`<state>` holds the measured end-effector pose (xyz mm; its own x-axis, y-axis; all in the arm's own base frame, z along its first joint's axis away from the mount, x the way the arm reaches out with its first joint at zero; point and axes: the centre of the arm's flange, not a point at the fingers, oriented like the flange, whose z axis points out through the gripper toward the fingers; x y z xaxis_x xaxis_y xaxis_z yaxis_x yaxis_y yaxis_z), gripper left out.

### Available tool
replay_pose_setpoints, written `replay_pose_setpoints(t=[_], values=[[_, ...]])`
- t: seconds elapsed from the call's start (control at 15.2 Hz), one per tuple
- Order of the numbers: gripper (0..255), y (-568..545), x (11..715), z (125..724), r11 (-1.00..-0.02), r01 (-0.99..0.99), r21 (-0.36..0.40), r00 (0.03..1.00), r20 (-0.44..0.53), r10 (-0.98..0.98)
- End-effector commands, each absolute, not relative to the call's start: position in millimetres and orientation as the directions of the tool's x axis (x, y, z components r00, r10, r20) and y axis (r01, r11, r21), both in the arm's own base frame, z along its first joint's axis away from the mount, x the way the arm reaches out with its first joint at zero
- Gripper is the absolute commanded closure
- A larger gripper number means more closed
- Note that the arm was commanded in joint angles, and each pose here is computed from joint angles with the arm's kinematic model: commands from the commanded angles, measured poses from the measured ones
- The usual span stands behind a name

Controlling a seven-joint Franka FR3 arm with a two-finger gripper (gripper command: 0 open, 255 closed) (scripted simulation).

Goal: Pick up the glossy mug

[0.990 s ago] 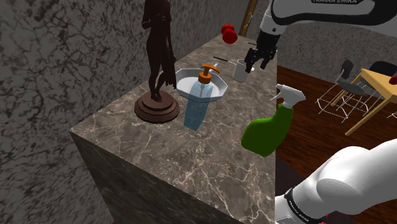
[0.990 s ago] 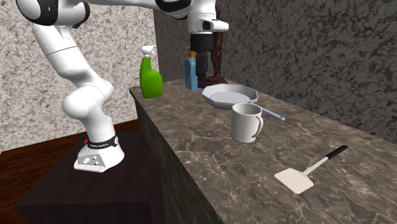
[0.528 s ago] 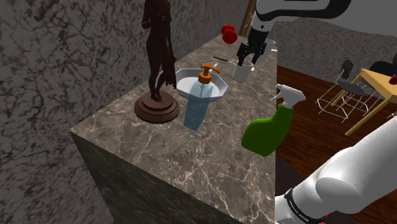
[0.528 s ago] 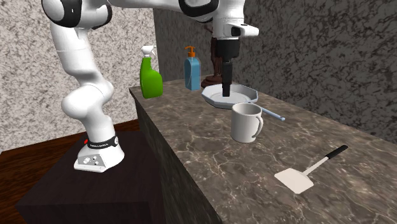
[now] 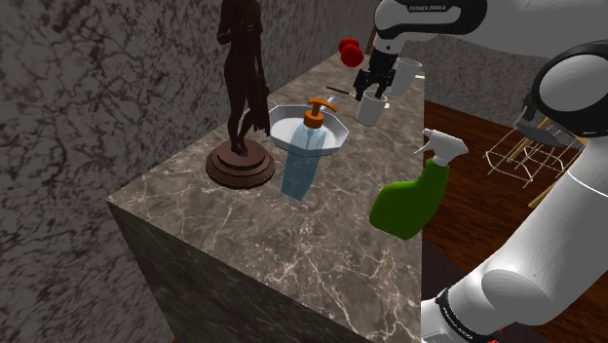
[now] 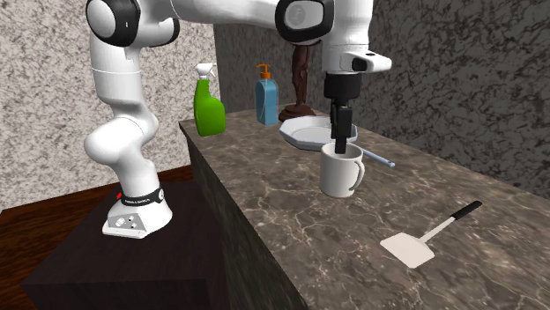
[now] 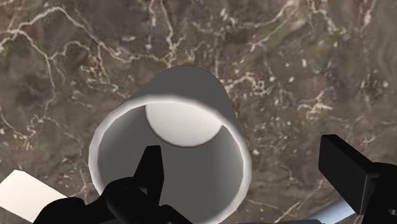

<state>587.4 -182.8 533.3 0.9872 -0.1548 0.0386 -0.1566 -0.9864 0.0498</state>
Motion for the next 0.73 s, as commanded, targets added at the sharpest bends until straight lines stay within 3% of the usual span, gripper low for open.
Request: replay_pose_setpoints(t=[0.0,0.26,0.33,0.66], values=[[0,-183,589,523,-0.986,-0.156,0.05,0.987,0.04,-0.155],[0,-183,589,510,-0.986,-0.156,0.05,0.987,0.04,-0.155],[255,-183,589,510,-0.986,-0.156,0.05,0.987,0.04,-0.155],[255,-183,589,510,-0.986,-0.156,0.05,0.987,0.04,-0.155]])
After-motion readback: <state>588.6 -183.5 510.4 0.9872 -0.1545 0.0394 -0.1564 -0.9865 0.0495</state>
